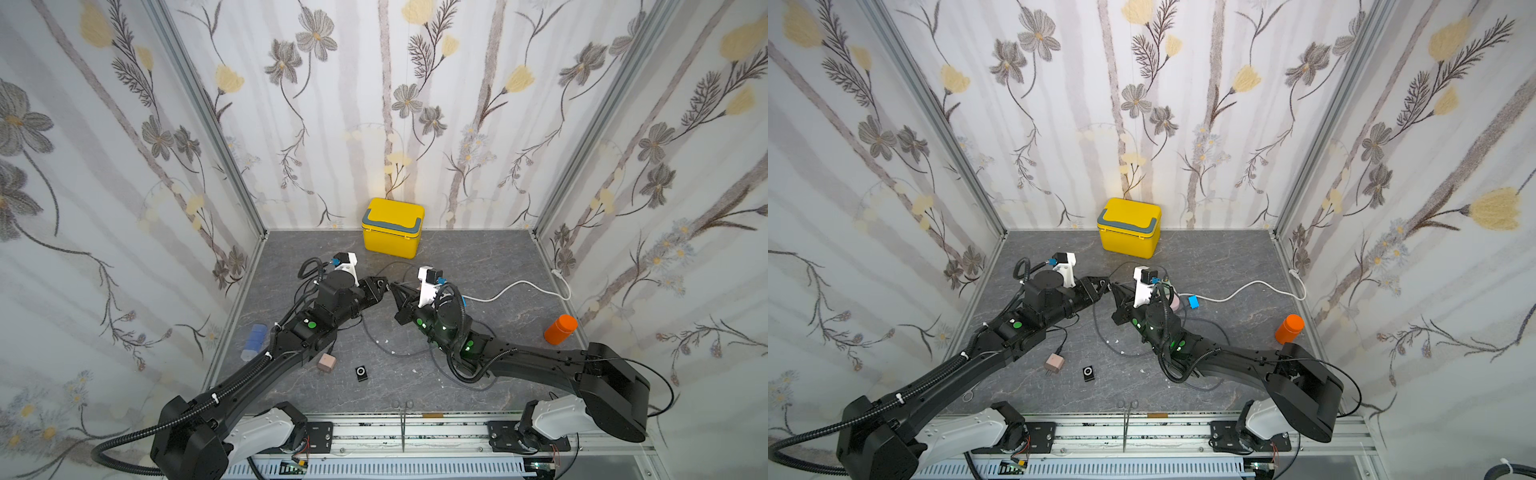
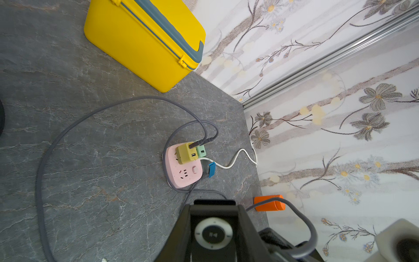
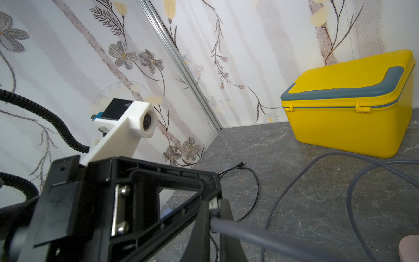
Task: Charge mp3
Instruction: Insert the charging cable into the MP3 player.
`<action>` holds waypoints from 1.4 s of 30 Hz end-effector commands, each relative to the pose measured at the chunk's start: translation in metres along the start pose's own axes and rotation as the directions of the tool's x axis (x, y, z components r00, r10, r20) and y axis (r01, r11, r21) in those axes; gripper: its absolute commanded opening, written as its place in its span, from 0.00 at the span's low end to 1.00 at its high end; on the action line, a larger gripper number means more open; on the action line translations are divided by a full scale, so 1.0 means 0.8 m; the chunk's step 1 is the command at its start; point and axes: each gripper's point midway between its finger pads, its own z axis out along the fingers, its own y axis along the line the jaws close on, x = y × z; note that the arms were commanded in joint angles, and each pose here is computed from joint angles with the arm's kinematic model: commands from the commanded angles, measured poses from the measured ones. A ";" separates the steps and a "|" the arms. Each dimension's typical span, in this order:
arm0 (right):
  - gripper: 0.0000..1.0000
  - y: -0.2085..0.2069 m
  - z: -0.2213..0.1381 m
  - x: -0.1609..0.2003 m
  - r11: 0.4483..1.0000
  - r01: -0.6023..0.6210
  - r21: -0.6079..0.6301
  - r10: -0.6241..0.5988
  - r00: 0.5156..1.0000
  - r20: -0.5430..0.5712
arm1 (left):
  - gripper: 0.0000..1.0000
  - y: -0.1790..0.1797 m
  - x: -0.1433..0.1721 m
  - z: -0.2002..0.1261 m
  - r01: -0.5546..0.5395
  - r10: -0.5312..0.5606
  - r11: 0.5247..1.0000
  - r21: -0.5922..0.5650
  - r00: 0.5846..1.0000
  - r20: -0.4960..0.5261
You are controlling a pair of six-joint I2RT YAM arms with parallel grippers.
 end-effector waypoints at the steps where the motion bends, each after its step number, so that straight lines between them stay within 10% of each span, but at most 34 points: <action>1: 0.00 -0.023 0.001 0.074 0.993 0.110 0.037 -0.098 0.963 -0.252 | 0.13 -0.100 -0.012 -0.023 -0.040 0.042 0.947 0.319 0.999 0.000; 22: 0.07 0.010 -0.002 0.044 0.989 0.138 -0.058 -0.148 0.962 -0.229 | 0.12 -0.064 -0.003 -0.014 -0.087 0.092 0.982 0.168 0.995 -0.024; 42: 0.50 0.062 -0.049 0.025 0.964 0.081 -0.255 -0.157 0.942 -0.295 | 0.11 -0.003 0.007 -0.001 -0.149 0.148 0.988 -0.031 0.988 -0.032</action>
